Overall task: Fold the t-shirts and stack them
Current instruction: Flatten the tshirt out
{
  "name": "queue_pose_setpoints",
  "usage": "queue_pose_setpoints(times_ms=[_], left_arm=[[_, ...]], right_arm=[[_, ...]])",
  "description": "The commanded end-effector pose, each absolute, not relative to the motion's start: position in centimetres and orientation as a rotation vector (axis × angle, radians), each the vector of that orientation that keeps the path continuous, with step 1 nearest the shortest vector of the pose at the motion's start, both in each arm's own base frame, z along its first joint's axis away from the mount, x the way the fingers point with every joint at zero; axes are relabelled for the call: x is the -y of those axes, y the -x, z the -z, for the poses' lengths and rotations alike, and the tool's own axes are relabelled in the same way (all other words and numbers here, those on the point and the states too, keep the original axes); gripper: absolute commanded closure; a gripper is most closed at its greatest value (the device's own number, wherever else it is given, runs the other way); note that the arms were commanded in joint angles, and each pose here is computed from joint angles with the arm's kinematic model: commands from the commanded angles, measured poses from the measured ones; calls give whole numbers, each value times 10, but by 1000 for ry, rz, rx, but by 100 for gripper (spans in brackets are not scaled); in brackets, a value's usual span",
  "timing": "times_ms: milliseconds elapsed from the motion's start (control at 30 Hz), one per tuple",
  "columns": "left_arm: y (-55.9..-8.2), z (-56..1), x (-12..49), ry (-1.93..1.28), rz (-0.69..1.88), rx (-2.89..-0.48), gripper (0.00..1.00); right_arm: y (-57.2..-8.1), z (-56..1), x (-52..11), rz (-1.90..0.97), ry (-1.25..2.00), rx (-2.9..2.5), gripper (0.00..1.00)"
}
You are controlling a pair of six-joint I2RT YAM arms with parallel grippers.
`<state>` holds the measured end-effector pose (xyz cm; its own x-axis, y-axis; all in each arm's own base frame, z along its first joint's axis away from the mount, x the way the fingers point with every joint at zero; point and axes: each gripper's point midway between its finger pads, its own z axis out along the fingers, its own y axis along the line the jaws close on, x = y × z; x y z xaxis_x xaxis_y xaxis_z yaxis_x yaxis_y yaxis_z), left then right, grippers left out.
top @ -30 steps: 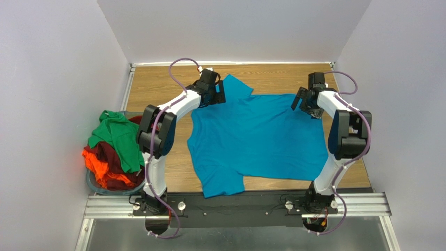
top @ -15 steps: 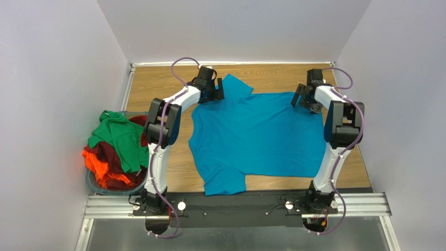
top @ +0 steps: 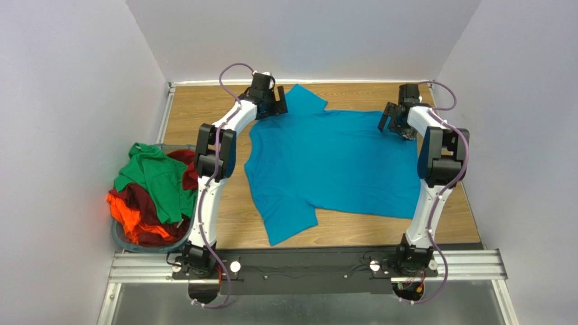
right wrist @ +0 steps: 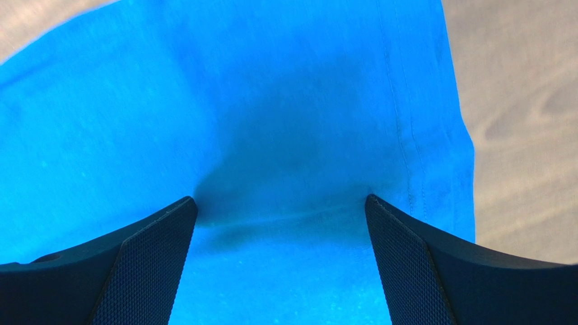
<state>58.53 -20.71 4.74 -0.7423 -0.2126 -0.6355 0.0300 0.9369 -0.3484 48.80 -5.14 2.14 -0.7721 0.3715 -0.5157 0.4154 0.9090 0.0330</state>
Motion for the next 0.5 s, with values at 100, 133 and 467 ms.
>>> queue_pose_setpoints(times_ms=[100,133,467], left_arm=[[-582,1,188,143,413,-2512,2],[-586,-2,187,142,415,-2502,2],[-602,-120,187,136,464,-2296,2]], right_arm=[[-500,26,39,-5,-532,-2632,0],[-503,25,38,-11,-524,-2630,0],[-520,-80,43,-14,-491,-2441,0]])
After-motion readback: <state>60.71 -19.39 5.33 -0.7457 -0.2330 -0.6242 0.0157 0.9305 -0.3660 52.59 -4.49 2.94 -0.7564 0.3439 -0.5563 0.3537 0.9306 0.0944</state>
